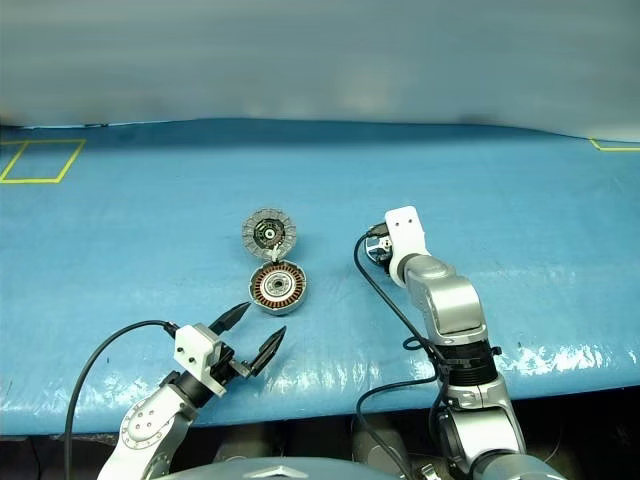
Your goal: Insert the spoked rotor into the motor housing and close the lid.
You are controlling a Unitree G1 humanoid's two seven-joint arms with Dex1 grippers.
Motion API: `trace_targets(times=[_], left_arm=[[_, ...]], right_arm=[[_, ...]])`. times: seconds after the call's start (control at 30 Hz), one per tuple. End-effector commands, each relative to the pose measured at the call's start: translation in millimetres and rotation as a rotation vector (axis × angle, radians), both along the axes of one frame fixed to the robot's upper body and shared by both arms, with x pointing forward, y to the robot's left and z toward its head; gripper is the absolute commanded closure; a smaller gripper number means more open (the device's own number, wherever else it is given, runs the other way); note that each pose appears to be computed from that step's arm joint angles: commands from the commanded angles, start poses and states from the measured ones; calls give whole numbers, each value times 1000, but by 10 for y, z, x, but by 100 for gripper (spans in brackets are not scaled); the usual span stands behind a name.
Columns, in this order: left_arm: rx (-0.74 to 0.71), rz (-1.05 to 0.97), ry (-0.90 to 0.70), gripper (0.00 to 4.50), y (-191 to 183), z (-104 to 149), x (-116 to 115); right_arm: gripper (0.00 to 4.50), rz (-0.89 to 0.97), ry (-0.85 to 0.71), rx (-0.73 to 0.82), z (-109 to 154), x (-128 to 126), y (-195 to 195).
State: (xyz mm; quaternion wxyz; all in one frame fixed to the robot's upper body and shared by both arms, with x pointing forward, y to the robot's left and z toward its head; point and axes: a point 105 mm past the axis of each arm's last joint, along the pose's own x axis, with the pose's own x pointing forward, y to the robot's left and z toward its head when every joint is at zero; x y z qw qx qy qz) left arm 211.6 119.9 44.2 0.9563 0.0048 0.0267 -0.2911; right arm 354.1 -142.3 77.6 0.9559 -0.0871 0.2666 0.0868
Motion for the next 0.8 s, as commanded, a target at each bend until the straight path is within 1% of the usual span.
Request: trace_targets(times=[0.03,0.17,0.27,0.3,0.33,0.6,0.7,0.8], left_arm=[[-13,0,-28,0,-18,54,0],[-16,2,-27,0,-21,54,-1],[-18,2,-25,0,-26,52,-4],[-19,3,-24,0,-27,52,-5],[-20,3,-24,0,-29,51,-6],[-22,6,-24,0,-33,52,-14],[-15,10,-29,0,-12,61,-6],[-8,12,-35,0,8,72,2]], right_arm=[[231,-5,-17,-12,18,3,-20],[231,-6,-9,-10,-10,13,-4],[285,-12,3,11,-34,27,18],[314,-11,5,17,-38,32,28],[333,-11,6,20,-40,37,36],[334,9,0,35,-40,39,80],[334,66,-76,8,87,47,109],[335,211,-190,-43,306,7,227]])
